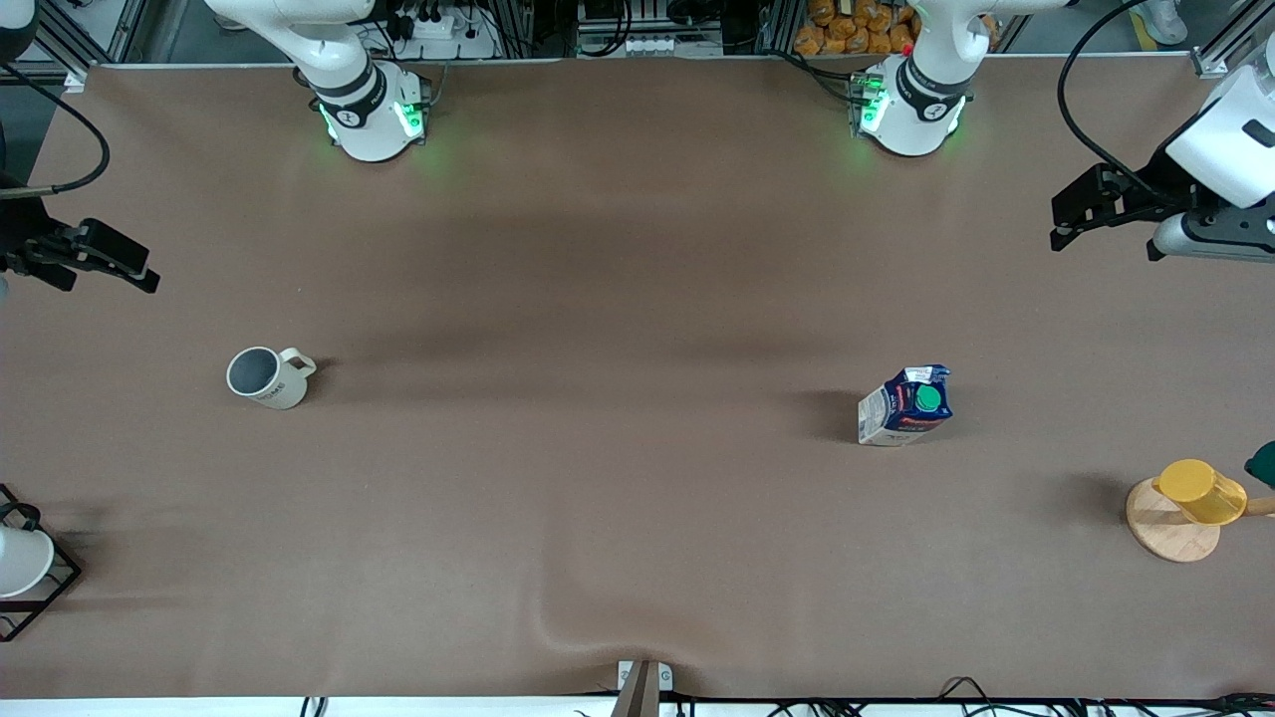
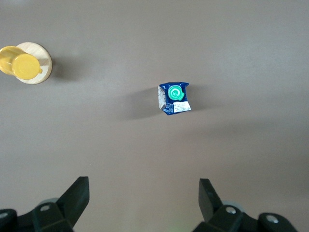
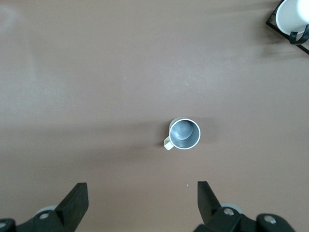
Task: Place milk next to cup
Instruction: 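Reach the right gripper to the white mug while the left gripper reaches the milk carton, then close the right gripper on the mug rim while the left gripper grasps the carton, then carry the mug to the table center while the left gripper lifts the carton, then open the right gripper to release the mug while the left gripper carries the carton, then withdraw the right gripper while the left gripper moves the carton beside the mug, then lower the milk carton beside the mug and open the left gripper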
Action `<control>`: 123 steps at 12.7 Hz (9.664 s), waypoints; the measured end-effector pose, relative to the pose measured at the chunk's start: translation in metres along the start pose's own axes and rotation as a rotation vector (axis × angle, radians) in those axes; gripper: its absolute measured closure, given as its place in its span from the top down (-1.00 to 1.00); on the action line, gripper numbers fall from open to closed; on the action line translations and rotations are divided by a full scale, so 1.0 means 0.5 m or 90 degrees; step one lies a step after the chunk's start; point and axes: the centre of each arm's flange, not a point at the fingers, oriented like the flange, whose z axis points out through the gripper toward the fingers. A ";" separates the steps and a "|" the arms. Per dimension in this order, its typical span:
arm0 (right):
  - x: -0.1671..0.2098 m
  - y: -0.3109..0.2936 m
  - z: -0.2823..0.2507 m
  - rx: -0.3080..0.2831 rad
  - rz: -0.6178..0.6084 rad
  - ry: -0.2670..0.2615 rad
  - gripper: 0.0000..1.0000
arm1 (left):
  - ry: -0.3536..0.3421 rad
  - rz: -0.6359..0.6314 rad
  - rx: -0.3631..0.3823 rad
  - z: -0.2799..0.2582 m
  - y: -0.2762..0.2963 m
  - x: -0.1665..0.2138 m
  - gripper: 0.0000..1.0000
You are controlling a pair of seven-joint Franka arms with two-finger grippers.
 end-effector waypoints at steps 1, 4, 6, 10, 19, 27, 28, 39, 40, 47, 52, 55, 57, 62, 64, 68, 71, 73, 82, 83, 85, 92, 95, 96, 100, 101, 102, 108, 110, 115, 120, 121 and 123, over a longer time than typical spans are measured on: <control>0.000 0.000 0.000 0.000 0.000 0.000 1.00 | 0.000 0.000 0.000 0.000 0.000 0.000 1.00; 0.000 0.000 0.001 0.000 0.000 -0.001 1.00 | 0.000 -0.001 0.000 0.000 0.000 0.000 1.00; 0.001 0.001 0.003 0.000 0.001 -0.003 1.00 | 0.000 -0.001 0.000 0.000 -0.001 0.000 1.00; 0.017 0.032 0.070 -0.001 0.011 -0.046 1.00 | -0.034 -0.012 -0.003 0.079 -0.008 0.043 1.00; 0.030 0.218 0.503 -0.002 -0.052 -0.049 1.00 | -0.119 -0.037 -0.013 0.460 0.102 0.222 1.00; 0.033 0.250 0.704 -0.004 -0.061 -0.064 0.32 | -0.149 -0.035 -0.005 0.544 0.136 0.232 1.00; 0.032 0.249 0.709 -0.003 -0.062 -0.067 0.07 | -0.153 -0.035 -0.004 0.552 0.139 0.232 1.00; 0.086 0.025 0.520 0.031 0.004 -0.181 -0.93 | -0.214 -0.026 0.039 0.659 0.127 0.201 1.00; 0.086 -0.031 0.503 0.028 0.028 -0.177 -0.93 | -0.221 -0.025 0.039 0.672 0.126 0.198 0.99; 0.023 -0.514 0.426 0.026 0.226 -0.152 -0.93 | -0.202 -0.033 0.036 0.654 0.112 0.213 -0.22; -0.016 -0.714 0.489 0.054 0.347 -0.134 -0.93 | -0.150 -0.033 0.033 0.551 0.118 0.217 -0.38; -0.052 -0.825 0.555 0.061 0.392 -0.118 -0.93 | -0.140 -0.047 0.032 0.527 0.145 0.211 -0.38; -0.084 -0.911 0.598 0.076 0.417 -0.103 -0.93 | -0.143 -0.046 0.032 0.530 0.159 0.207 -0.38; -0.104 -0.984 0.697 0.088 0.425 -0.086 -0.93 | -0.177 -0.051 0.037 0.516 0.200 0.181 -0.38; -0.105 -0.990 0.722 0.089 0.428 -0.083 -0.89 | -0.180 -0.058 0.038 0.498 0.231 0.166 -0.38; -0.097 -0.989 0.716 0.084 0.425 -0.069 -0.19 | -0.186 -0.056 0.040 0.485 0.260 0.146 -0.38; -0.066 -0.963 0.663 0.034 0.432 -0.095 0.51 | -0.197 -0.053 0.042 0.486 0.276 0.136 -0.38; -0.015 -0.898 0.581 -0.014 0.437 -0.133 0.97 | -0.217 -0.064 0.048 0.485 0.329 0.111 -0.38; 0.155 -0.404 0.323 -0.078 0.227 -0.172 1.00 | -0.240 -0.128 0.082 0.483 0.784 -0.127 -0.38; 0.170 -0.346 0.323 -0.070 0.195 -0.180 1.00 | -0.240 -0.129 0.086 0.499 0.834 -0.158 -0.38; 0.196 -0.219 0.326 -0.049 0.141 -0.194 1.00 | -0.232 -0.144 0.075 0.540 0.913 -0.200 -0.38; 0.209 0.031 0.292 0.000 0.051 -0.180 1.00 | -0.194 -0.176 0.065 0.629 0.913 -0.147 -0.38; 0.191 0.070 0.232 0.011 0.046 -0.153 1.00 | -0.174 -0.182 0.061 0.639 0.906 -0.128 -0.38; 0.175 0.064 0.197 0.014 0.044 -0.135 1.00 | -0.168 -0.186 0.056 0.640 0.902 -0.121 -0.38; 0.030 0.035 0.075 0.026 0.033 -0.035 1.00 | -0.156 -0.197 0.057 0.651 0.884 -0.098 -0.38; -0.015 0.032 0.061 0.027 0.033 -0.029 1.00 | -0.152 -0.198 0.056 0.652 0.882 -0.094 -0.38; -0.050 0.032 0.047 0.028 0.033 -0.026 1.00 | -0.148 -0.199 0.055 0.655 0.878 -0.088 -0.38; -0.050 0.037 0.033 0.025 0.035 -0.005 1.00 | -0.137 -0.195 0.048 0.677 0.871 -0.071 -0.38; -0.017 0.038 0.026 0.024 0.035 0.004 1.00 | -0.137 -0.196 0.048 0.677 0.870 -0.068 -0.38; 0.012 0.049 0.013 0.007 0.036 0.010 1.00 | -0.134 -0.202 0.047 0.677 0.864 -0.059 -0.37; 0.016 0.053 -0.005 -0.002 0.035 0.021 1.00 | -0.102 -0.208 0.018 0.611 0.868 -0.037 0.67; 0.017 0.053 -0.006 -0.003 0.035 0.022 1.00 | -0.090 -0.208 0.013 0.574 0.866 -0.038 0.89; 0.017 0.052 -0.007 -0.004 0.035 0.021 1.00 | -0.076 -0.205 0.026 0.497 0.855 -0.052 1.00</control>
